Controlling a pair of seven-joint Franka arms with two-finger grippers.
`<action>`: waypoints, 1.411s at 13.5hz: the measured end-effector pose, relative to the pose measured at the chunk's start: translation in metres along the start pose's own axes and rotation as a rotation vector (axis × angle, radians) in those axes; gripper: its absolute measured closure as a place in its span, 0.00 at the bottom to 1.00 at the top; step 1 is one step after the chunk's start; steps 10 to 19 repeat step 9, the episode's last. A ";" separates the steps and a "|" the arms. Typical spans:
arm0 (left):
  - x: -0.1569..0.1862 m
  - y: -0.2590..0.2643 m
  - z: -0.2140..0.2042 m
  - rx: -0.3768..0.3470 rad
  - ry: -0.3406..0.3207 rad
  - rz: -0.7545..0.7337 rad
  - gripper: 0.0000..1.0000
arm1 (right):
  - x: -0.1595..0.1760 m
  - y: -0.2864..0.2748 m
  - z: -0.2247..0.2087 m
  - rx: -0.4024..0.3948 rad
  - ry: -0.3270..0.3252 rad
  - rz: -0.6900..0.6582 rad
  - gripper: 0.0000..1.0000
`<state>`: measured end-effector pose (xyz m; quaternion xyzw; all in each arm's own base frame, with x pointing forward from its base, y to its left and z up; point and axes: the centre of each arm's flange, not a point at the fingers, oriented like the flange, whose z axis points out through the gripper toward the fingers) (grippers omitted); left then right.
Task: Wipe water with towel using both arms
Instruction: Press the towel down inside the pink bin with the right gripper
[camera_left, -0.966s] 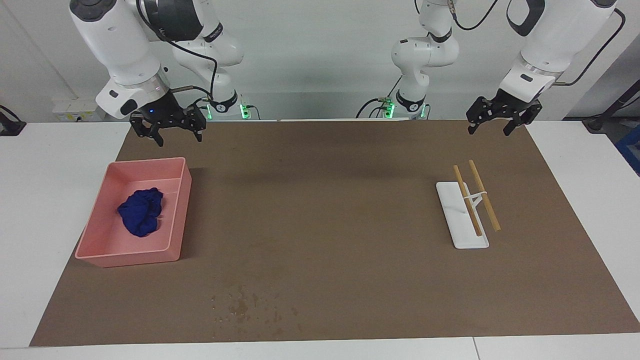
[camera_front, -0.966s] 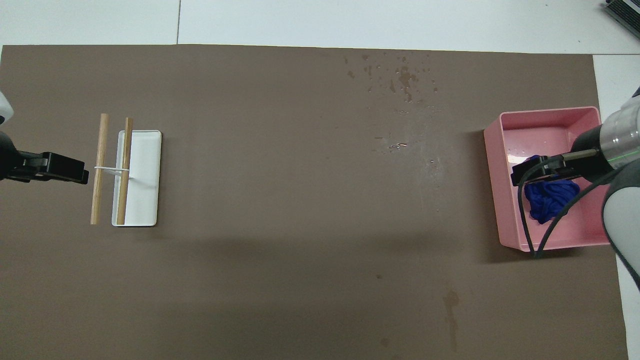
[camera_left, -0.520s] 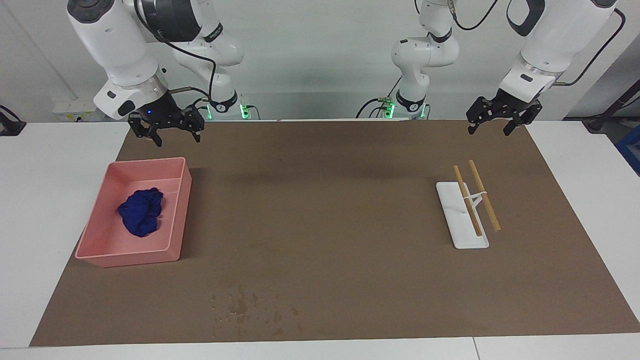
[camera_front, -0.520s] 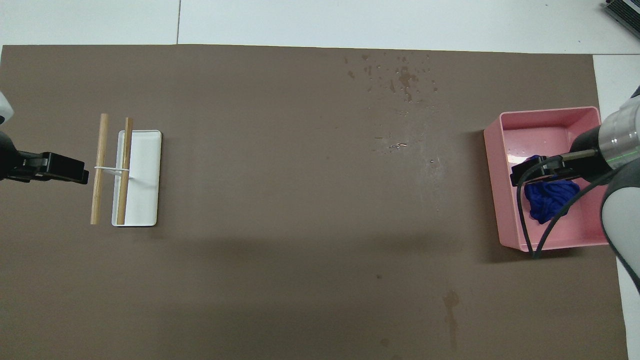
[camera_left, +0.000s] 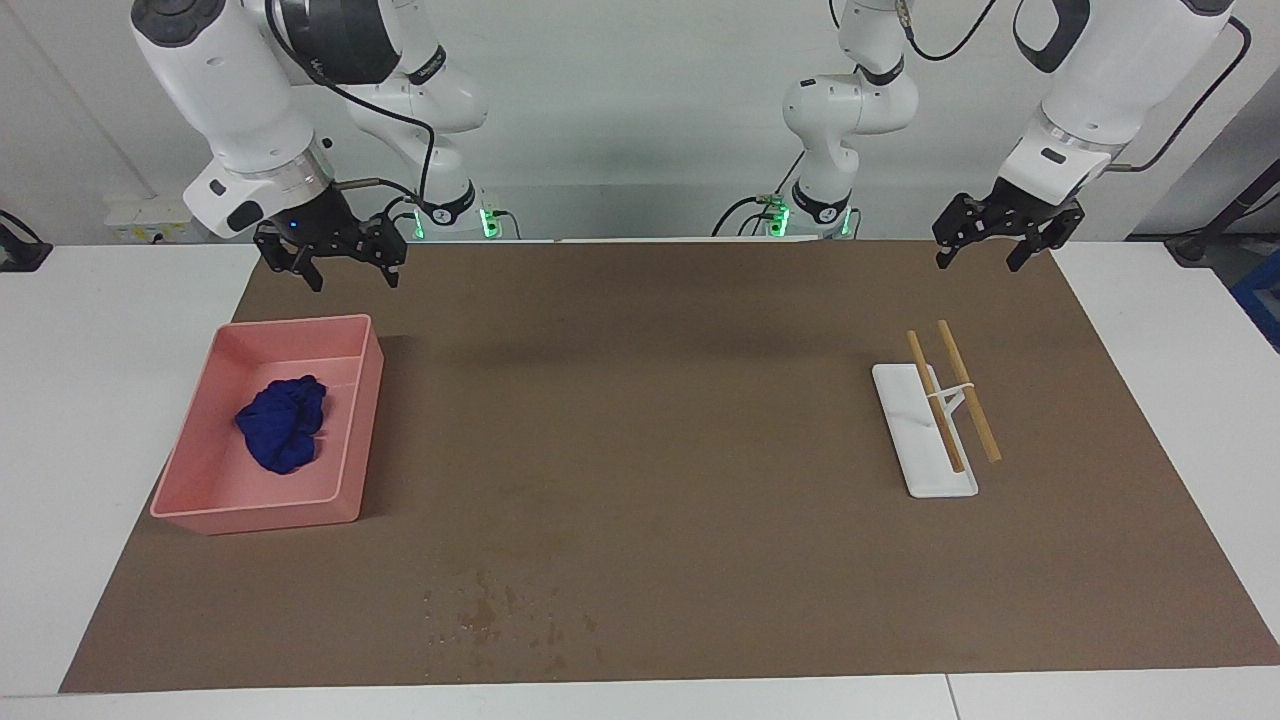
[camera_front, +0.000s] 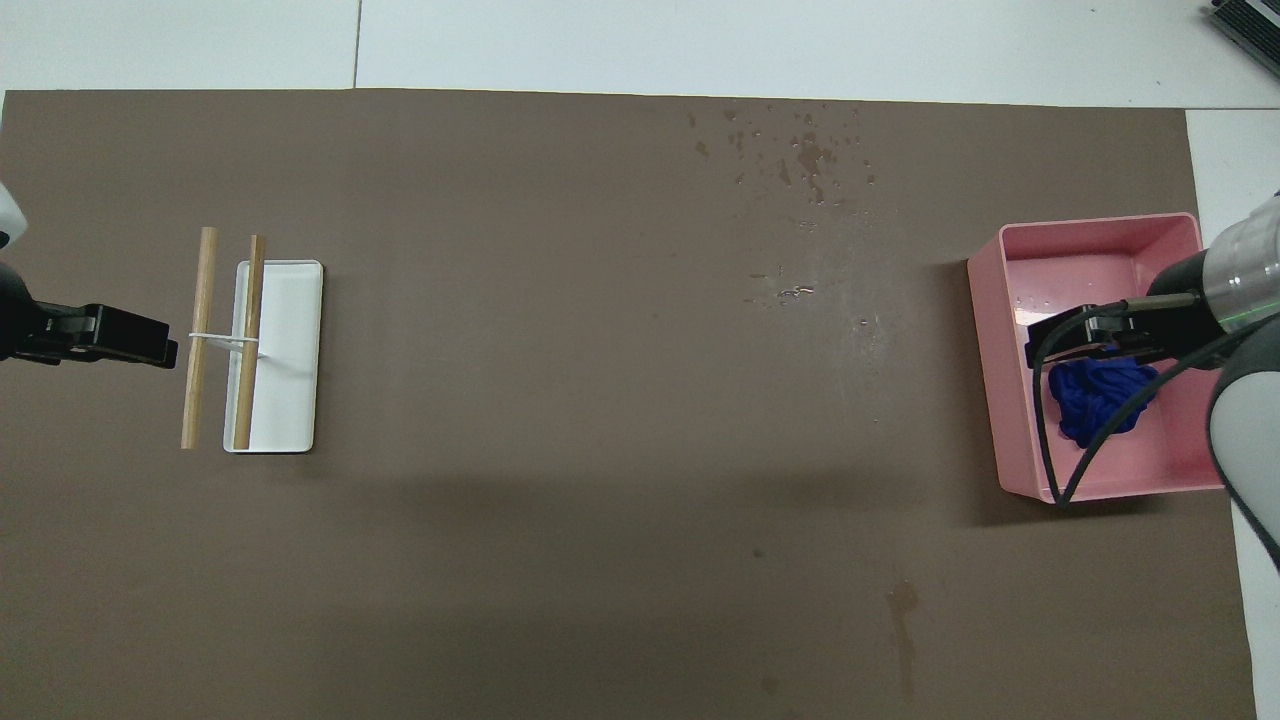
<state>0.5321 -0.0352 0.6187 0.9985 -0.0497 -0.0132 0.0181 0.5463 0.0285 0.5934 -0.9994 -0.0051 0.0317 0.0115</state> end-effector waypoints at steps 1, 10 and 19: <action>0.000 0.000 0.000 0.000 0.000 0.000 0.00 | 0.001 0.004 -0.001 -0.007 0.006 0.006 0.00; 0.000 0.000 0.000 0.000 0.000 0.000 0.00 | 0.003 0.023 -0.003 -0.015 0.029 0.019 0.00; 0.000 0.000 0.000 0.000 0.000 0.000 0.00 | 0.003 0.023 -0.003 -0.015 0.029 0.019 0.00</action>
